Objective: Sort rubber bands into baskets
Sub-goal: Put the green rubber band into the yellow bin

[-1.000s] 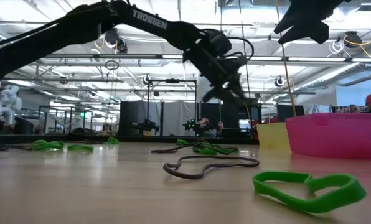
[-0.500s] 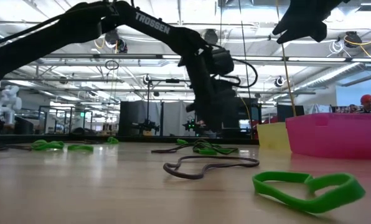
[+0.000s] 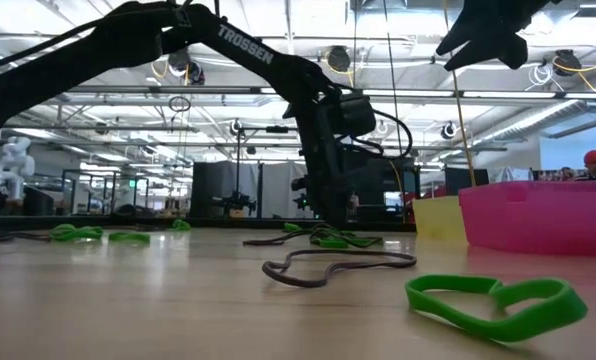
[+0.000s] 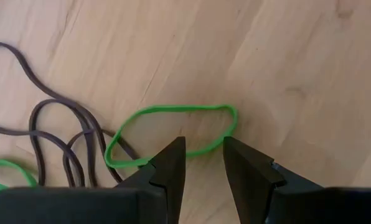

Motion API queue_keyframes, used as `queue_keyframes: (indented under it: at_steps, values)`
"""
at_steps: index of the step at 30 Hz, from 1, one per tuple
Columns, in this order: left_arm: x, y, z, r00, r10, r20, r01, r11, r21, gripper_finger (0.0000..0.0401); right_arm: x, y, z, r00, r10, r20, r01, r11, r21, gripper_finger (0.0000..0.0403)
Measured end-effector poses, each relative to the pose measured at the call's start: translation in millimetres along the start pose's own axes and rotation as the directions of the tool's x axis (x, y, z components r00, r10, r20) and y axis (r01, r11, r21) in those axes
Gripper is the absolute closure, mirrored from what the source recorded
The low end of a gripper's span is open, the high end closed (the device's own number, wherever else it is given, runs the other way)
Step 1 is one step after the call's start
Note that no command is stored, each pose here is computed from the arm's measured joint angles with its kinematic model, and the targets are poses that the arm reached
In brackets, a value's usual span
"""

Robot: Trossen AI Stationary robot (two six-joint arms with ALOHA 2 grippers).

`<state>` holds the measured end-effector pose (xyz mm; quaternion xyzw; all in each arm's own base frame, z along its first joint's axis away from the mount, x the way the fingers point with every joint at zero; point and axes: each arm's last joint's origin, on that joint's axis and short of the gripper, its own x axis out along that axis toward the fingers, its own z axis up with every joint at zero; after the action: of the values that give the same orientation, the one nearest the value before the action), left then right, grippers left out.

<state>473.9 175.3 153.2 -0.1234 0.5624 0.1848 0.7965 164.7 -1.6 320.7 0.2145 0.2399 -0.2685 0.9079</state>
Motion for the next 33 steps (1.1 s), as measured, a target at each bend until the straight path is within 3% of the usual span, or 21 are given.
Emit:
queue_keyframes:
  at_steps: [7,15,18,22,29,33]
  values:
    - [0.5,1.8,-1.0,1.0,0.016,-0.008,-0.015,0.991,0.135,0.0285,0.0,0.7,0.9,1.0,0.008,0.007,-0.008,0.999,0.034,0.0234]
    - [-0.5,1.5,-11.2,0.993,0.014,-0.115,0.017,0.965,0.261,0.0289,-0.2,3.7,4.9,0.998,0.038,0.045,-0.04,0.998,0.055,0.0234]
    - [1.5,1.7,-13.7,0.99,0.022,-0.14,0.015,0.965,0.262,0.0319,-0.4,4.8,6.6,0.997,0.05,0.062,-0.053,0.998,0.045,0.0234]
    - [2.2,0.9,-13.1,0.991,0.021,-0.134,0.012,0.97,0.242,0.0388,-0.7,6.5,8.9,0.994,0.069,0.082,-0.073,0.996,0.045,0.0234]
    - [-13.5,0.3,1.5,0.997,0.014,-0.076,0.004,0.972,0.235,0.0398,-0.7,7.2,7.8,0.994,0.096,0.057,-0.099,0.994,0.043,0.0234]
    - [-33.6,-10.3,15.8,0.993,-0.122,-0.002,0.118,0.963,0.242,0.0399,-0.8,8.0,7.1,0.991,0.126,0.035,-0.128,0.991,0.043,0.0234]
